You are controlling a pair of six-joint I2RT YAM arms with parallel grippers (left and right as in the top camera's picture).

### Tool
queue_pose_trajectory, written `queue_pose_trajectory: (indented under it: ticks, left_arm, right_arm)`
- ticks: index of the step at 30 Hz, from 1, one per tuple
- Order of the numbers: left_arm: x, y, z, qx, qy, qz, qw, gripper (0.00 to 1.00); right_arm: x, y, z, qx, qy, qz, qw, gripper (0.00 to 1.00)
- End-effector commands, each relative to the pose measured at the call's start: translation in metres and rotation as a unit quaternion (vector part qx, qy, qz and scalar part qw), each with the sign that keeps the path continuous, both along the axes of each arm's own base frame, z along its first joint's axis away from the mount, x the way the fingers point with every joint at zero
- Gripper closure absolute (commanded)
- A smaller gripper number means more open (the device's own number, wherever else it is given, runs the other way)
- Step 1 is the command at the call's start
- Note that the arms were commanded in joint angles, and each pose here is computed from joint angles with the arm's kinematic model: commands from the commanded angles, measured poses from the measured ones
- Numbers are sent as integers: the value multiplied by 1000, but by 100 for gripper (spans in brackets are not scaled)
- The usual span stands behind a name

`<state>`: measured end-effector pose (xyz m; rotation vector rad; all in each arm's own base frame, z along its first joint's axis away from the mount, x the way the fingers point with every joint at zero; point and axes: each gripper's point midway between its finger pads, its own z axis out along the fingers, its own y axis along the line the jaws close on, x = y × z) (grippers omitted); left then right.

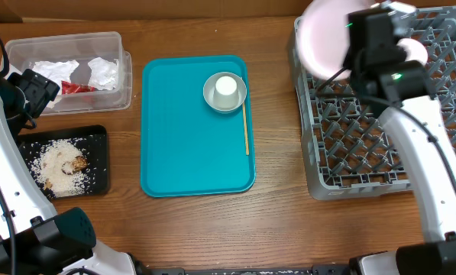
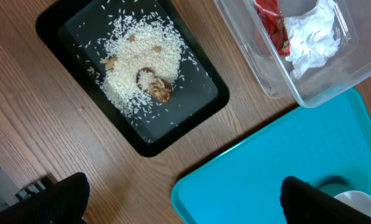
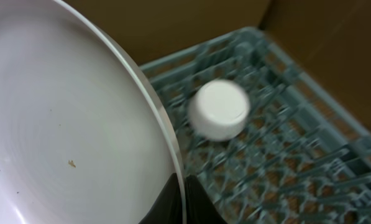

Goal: Sort waste into correct bins and load items into the dishwasher
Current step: 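Lift the white plate and carry it to the dish rack, then lower the white plate into the rack slots and open the right gripper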

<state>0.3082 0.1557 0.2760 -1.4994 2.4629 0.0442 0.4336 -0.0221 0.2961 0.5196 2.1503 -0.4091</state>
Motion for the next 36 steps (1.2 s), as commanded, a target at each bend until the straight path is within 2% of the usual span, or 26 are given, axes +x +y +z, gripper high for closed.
queue_pose_trajectory:
  ticks: [1,5,8,21,27,31,36]
  left_arm:
    - [-1,4,-3,5,7,-1,1000,0]
    - [-1,4,-3,5,7,-2,1000,0]
    - [-1,4,-3,5,7,-2,1000,0]
    - [-1,4,-3,5,7,-2,1000,0]
    - [-1,4,-3,5,7,-2,1000,0]
    - [-1,4,-3,5,7,-1,1000,0]
    - [-1,4,-3,5,7,-2,1000,0]
  right_arm:
    - [4,-55,11,-66,-3,-61,996,96]
    - [14,-97,5,-66,-15,-106,992,96]
    - [28,-111,-5,-87,-5,-102,991,96]
    - [87,-89,-66,-144,43,-35,988,96]
    - [91,-83,-84,-169,61,-48,983,96]
    - [89,-84,-74,-198,48,-80,976,96]
    - [90,-69,-69,-215,49,-71,973,96]
